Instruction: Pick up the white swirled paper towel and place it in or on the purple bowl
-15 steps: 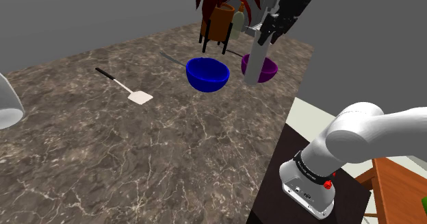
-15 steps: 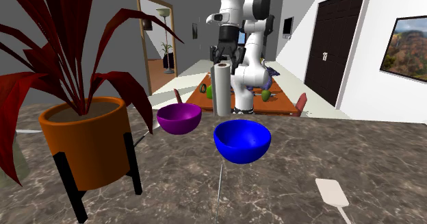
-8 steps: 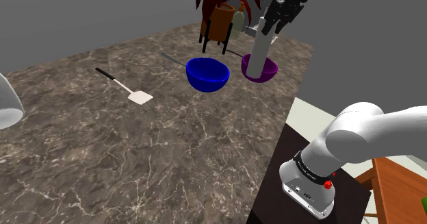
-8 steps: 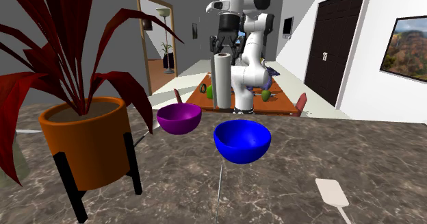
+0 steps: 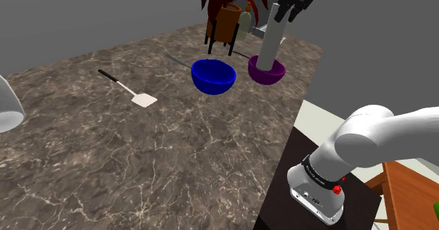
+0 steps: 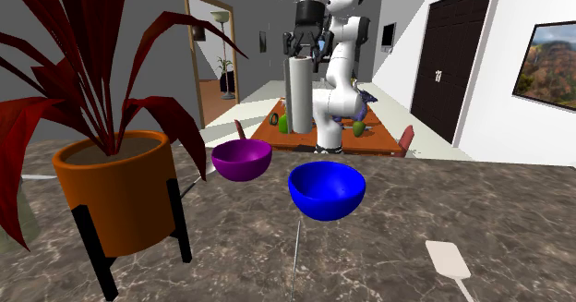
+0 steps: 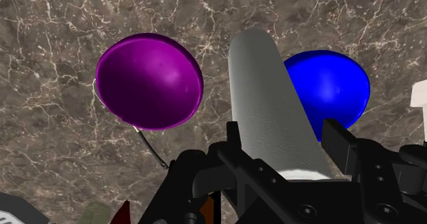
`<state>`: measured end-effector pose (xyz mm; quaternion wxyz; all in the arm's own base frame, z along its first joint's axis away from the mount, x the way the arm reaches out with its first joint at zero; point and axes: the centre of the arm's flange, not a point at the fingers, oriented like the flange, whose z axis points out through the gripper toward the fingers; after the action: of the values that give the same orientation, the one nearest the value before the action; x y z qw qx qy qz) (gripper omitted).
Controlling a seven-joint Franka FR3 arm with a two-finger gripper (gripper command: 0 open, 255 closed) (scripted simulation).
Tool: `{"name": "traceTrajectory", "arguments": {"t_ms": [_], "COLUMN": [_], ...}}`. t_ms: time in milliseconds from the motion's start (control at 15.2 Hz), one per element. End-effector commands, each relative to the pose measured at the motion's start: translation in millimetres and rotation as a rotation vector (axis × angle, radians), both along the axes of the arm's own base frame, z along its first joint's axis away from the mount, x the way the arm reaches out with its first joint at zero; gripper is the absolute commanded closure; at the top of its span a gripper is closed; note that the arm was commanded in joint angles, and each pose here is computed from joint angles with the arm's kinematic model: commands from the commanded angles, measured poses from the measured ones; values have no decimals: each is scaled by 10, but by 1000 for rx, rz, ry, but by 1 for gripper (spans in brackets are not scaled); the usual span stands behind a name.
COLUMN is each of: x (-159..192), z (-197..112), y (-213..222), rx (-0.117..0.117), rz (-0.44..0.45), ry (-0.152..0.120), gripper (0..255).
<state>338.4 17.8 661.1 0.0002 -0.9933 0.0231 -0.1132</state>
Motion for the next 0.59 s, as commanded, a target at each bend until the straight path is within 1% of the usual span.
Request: {"name": "traceTrajectory", "arguments": {"t_ms": [0,528], "x": [-6,303], "z": [80,485], "y": [-7,-933], "rx": [0,0], "rz": [0,0], "ry": [0,0], "gripper": [255,255]}}
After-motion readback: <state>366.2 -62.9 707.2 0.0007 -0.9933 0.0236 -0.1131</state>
